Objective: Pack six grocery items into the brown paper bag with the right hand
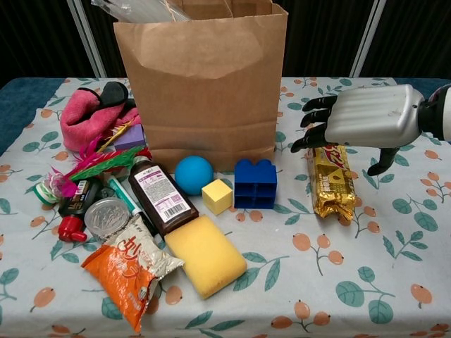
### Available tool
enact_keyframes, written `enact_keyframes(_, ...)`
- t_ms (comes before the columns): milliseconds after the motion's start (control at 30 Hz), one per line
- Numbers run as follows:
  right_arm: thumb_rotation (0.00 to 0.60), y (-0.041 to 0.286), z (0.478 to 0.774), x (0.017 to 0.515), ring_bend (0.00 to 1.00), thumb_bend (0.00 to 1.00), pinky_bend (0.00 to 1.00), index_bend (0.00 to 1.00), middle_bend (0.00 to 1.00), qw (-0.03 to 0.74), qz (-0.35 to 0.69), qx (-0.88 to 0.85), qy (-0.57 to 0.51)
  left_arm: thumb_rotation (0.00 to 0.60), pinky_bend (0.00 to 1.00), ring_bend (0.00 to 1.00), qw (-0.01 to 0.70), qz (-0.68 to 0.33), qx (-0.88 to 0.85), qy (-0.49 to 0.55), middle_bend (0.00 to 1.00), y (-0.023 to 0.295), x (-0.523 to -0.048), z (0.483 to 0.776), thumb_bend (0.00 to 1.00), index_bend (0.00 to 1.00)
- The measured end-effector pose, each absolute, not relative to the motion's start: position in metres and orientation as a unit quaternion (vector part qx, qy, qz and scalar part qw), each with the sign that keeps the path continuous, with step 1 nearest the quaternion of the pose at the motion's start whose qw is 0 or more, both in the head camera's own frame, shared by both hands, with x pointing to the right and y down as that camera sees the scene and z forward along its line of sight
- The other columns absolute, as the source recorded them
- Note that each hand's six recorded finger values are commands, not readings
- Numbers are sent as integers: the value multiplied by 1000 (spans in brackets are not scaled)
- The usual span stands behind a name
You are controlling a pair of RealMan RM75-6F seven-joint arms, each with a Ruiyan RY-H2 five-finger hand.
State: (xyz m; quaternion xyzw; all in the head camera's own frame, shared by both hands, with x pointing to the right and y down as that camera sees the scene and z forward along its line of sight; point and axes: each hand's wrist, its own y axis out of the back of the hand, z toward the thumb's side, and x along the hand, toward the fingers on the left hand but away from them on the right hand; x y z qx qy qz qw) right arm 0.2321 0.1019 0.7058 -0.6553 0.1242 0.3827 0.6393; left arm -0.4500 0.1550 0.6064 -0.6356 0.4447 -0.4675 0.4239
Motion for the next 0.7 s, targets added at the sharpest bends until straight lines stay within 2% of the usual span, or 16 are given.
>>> enact_keyframes(167, 600, 107, 721, 230, 88, 0, 89, 154, 255, 636, 378, -660, 130, 600, 226, 148, 423, -470, -635, 443, 199, 156, -451, 607, 142, 146)
enact_keyframes(267, 600, 109, 727, 227, 137, 15, 117, 226, 280, 640, 372, -660, 128, 600, 225, 148, 423, -473, -637, 438, 199, 158, -451, 609, 142, 146)
enact_keyframes(333, 600, 109, 728, 224, 201, 49, 163, 331, 324, 644, 366, -660, 124, 600, 225, 148, 423, -474, -637, 436, 199, 159, -451, 610, 142, 146)
enact_keyframes(533, 600, 108, 729, 221, 403, 127, 351, 653, 535, 657, 355, -656, 109, 600, 225, 148, 422, -474, -638, 436, 199, 159, -451, 611, 142, 146)
enact_keyframes(700, 600, 104, 725, 221, 458, 153, 417, 754, 602, 657, 353, -659, 97, 600, 225, 148, 421, -474, -639, 434, 199, 160, -451, 611, 142, 146)
